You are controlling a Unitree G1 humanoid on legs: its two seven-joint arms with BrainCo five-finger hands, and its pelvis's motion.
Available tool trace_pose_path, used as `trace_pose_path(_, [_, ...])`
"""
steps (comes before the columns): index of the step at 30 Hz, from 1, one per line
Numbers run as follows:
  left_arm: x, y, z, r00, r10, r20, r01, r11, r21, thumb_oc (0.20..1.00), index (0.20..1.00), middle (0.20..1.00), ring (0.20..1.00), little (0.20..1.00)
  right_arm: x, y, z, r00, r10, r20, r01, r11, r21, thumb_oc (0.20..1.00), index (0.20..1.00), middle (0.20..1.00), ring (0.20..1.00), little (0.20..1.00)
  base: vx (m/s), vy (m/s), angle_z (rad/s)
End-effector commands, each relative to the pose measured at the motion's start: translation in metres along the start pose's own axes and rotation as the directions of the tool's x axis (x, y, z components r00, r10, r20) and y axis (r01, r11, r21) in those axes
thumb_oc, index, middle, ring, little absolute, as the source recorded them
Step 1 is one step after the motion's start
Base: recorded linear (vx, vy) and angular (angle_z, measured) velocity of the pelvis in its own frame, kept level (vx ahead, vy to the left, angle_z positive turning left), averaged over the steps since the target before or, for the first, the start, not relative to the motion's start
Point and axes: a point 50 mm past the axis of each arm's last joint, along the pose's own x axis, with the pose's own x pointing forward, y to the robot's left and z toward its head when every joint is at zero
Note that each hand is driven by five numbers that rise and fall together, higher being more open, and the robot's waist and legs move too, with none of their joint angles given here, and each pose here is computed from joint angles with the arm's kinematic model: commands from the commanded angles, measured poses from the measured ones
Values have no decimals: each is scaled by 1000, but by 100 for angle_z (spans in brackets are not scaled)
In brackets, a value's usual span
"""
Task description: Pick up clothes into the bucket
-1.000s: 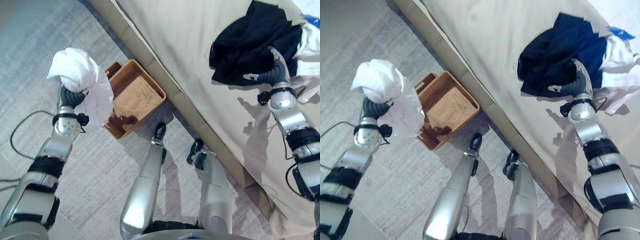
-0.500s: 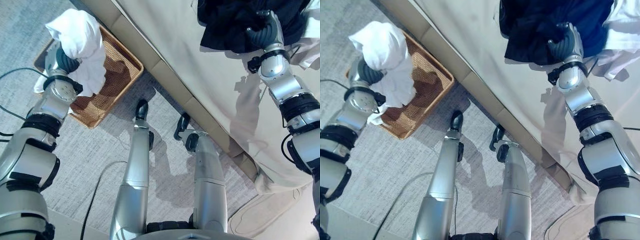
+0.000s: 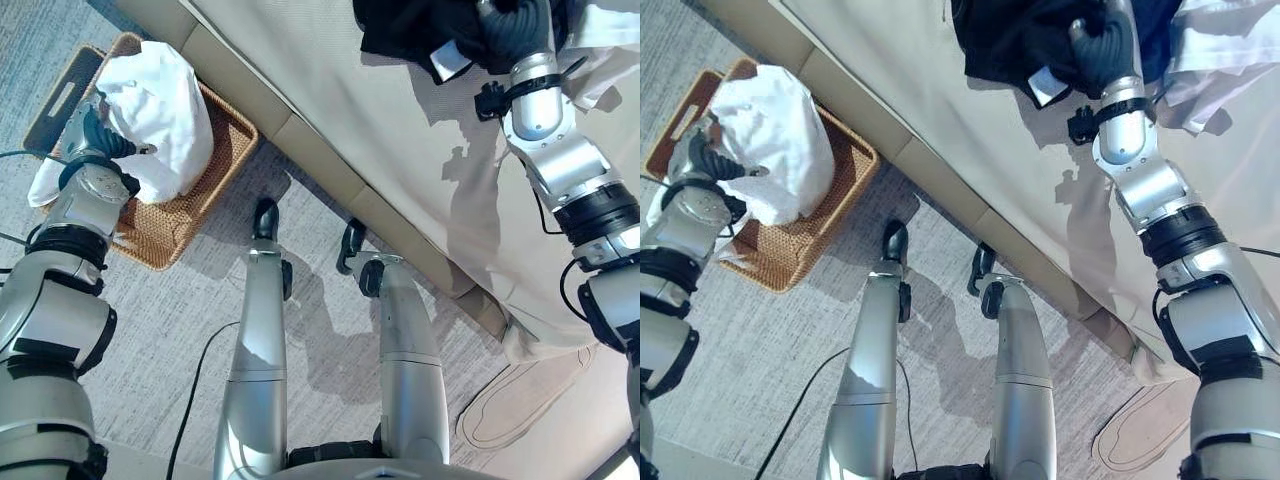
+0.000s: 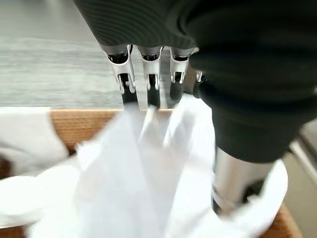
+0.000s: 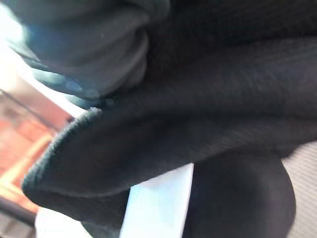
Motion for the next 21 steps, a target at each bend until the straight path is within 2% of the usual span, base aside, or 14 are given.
trace_pose_path(1, [-3,-1,-17,998,7,-62,-5,999,33,1000,1000,1000,1000,1000,4,-38,31,973,-164,159,149,983,104,200,200,200,200,200,-35,25,-1])
trace_pose_path(7, [-19,-13,-58,986,-19,-164,21,1000,8,1000,1000,1000,1000,1000,4,-71,56,930,-259,262,234,964,124,200,200,200,200,200,-51,12,-1])
trace_pose_path(15, [-54,-27,-118,947,-10,-323,-18,996,-84,1000,1000,1000,1000,1000,-1,-85,68,896,-322,307,282,945,167,200,200,200,200,200,-54,9,-10])
trace_pose_path(19, [-76,-32,-111,967,96,-236,-166,941,-295,1000,1000,1000,1000,1000,-10,-105,60,881,-373,292,351,928,126,200,200,200,200,200,-37,-36,2])
trace_pose_path(21, [-84,-34,-107,974,99,-202,-163,928,-334,1000,1000,1000,1000,1000,-14,-105,57,885,-368,285,348,930,119,200,200,200,200,200,50,-44,7])
